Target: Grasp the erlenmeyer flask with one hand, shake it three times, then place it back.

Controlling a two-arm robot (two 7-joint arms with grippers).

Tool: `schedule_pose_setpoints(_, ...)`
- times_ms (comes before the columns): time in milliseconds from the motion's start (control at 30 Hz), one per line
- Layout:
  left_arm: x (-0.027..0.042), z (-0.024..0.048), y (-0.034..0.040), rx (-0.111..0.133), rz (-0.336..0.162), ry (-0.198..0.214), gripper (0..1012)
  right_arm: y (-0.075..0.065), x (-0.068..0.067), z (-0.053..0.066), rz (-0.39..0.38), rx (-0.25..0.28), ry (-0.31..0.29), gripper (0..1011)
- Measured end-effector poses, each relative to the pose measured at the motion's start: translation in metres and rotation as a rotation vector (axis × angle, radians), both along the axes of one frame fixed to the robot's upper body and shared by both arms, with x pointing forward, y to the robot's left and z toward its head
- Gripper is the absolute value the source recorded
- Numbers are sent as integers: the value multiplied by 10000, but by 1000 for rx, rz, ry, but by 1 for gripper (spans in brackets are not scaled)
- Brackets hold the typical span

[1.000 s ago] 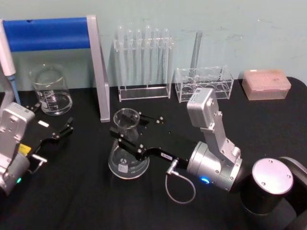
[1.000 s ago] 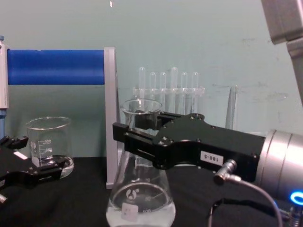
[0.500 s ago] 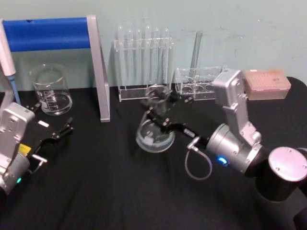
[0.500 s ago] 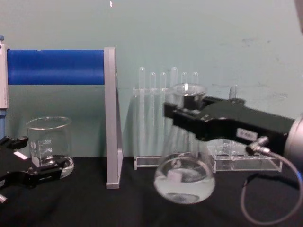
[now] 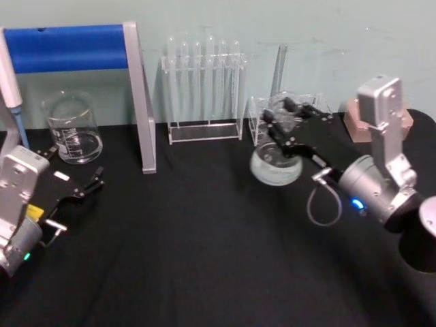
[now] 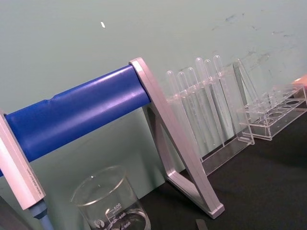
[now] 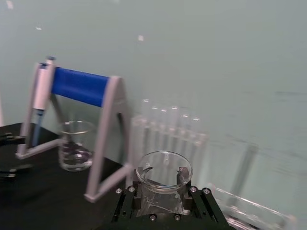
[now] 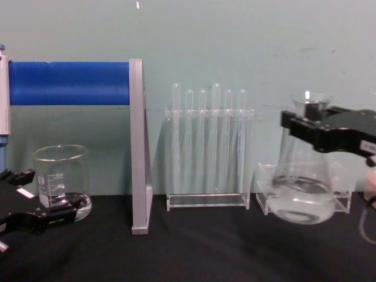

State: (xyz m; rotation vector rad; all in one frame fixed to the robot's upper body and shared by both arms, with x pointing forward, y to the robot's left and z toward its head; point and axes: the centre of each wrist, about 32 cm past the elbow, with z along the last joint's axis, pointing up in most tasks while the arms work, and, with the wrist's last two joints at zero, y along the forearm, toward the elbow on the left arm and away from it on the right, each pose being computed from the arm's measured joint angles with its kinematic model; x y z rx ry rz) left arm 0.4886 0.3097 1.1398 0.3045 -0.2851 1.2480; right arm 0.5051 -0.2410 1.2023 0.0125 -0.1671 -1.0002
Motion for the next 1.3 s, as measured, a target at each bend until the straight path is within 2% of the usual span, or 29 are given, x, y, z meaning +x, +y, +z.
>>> schedule_pose_setpoints(333, 0, 0, 0, 0, 0, 0, 1000, -250, -2, 8, -115, 5, -4, 449)
schedule_pose_setpoints(600, 0, 0, 0, 0, 0, 0, 1001, -250, 1, 3, -118, 9, -4, 449)
schedule_pose_setpoints(867, 0, 0, 0, 0, 0, 0, 1001, -81, 0, -17, -42, 12, 5, 449)
schedule_pose_setpoints(1033, 0, 0, 0, 0, 0, 0, 1001, 67, -13, -33, 23, 11, 11, 450)
schedule_pose_setpoints(1200, 0, 0, 0, 0, 0, 0, 1001, 287, -55, -55, 128, 7, 23, 449)
schedule_pose_setpoints(1300, 0, 0, 0, 0, 0, 0, 1001, 358, -74, -60, 163, 10, 28, 449)
